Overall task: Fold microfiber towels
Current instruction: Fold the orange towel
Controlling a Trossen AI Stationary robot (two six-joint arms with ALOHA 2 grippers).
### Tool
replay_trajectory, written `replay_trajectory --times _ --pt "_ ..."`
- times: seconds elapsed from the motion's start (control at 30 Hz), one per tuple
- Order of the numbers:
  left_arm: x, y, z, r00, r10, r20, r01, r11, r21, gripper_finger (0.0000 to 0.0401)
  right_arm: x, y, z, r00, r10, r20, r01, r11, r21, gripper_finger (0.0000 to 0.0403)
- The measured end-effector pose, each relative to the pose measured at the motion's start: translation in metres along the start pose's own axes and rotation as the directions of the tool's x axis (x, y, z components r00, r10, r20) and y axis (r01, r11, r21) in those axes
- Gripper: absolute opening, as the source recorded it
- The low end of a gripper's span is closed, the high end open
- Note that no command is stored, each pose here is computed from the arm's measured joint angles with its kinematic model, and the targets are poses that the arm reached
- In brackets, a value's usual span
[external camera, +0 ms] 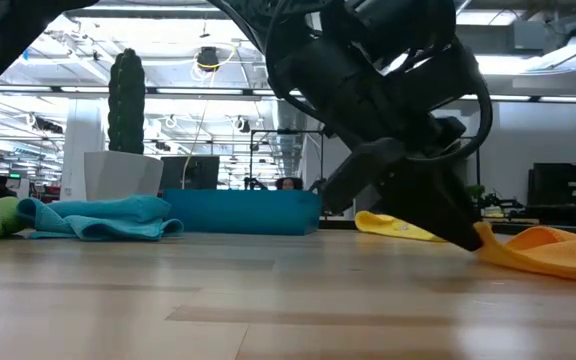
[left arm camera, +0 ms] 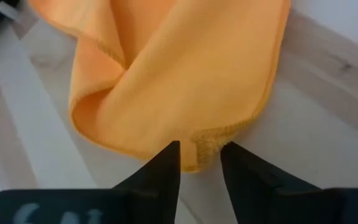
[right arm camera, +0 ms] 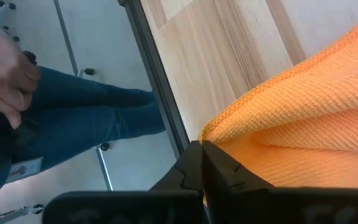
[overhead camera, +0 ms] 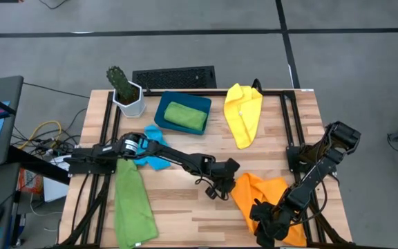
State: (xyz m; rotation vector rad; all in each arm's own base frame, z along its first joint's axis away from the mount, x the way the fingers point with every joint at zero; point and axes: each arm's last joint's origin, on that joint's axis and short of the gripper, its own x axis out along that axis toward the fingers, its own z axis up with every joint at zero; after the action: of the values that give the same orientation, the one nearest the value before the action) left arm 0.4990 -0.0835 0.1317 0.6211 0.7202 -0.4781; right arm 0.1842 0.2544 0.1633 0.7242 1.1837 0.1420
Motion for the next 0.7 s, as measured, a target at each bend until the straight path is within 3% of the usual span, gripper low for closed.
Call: replay_trajectory --times 0.3,0.6,0.7 --pt "0.002 -0.013 0.003 0.998 -0.069 0.009 0.068 0.995 0.074 0.0122 0.0 0.0 0.0 1.0 0.0 0.0 0.0 1.0 0.002 0.0026" --pt "0.002 -0.012 0.0 0.998 -0.013 -0.057 0.014 1.0 0.014 0.0013 0.0 0.0 0.0 1.0 0.0 0.001 0.0 1.0 0.001 0.0023" --pt "-0.002 -0.009 0.0 0.993 -0.006 -0.119 -0.002 0.998 -0.064 0.0005 0.0 0.0 0.001 1.0 0.0 0.004 0.0 1.0 0.004 0.0026"
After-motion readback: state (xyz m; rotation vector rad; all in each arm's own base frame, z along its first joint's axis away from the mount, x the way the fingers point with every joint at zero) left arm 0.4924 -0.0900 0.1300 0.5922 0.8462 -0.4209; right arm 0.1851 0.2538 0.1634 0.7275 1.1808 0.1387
